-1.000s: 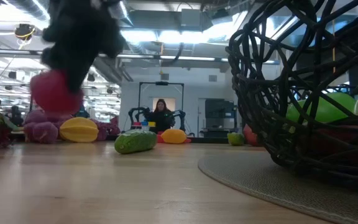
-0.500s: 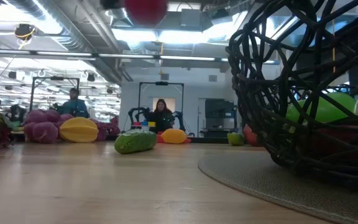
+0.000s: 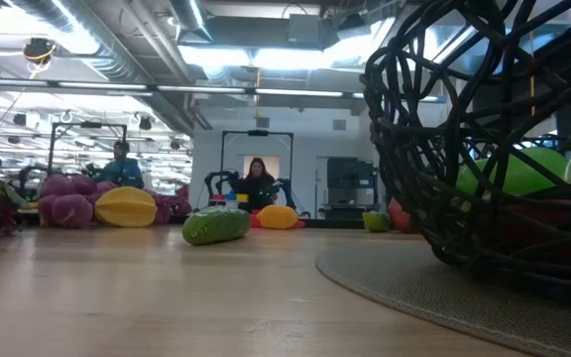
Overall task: Build produce basket
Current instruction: Put the red tomato into the wire basket
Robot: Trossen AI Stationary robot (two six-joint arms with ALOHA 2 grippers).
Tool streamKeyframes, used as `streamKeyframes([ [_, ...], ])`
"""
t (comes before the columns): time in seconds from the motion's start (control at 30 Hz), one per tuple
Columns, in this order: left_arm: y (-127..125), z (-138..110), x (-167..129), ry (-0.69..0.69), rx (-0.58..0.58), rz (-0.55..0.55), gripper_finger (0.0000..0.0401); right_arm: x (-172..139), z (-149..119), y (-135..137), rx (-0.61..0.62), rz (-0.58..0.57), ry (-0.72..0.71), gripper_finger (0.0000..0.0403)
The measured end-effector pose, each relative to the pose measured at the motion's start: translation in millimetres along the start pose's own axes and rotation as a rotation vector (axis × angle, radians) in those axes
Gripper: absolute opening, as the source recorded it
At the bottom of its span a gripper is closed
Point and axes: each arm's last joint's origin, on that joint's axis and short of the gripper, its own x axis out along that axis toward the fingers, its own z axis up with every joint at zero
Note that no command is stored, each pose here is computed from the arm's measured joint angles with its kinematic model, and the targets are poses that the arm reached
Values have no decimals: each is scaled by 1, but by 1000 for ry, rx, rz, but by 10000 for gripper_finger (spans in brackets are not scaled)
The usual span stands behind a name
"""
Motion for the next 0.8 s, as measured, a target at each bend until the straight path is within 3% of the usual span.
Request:
streamKeyframes([
  [0.8, 5, 6, 1, -9, -35, -24, 251, 49, 5, 7, -218, -25, 109, 136],
])
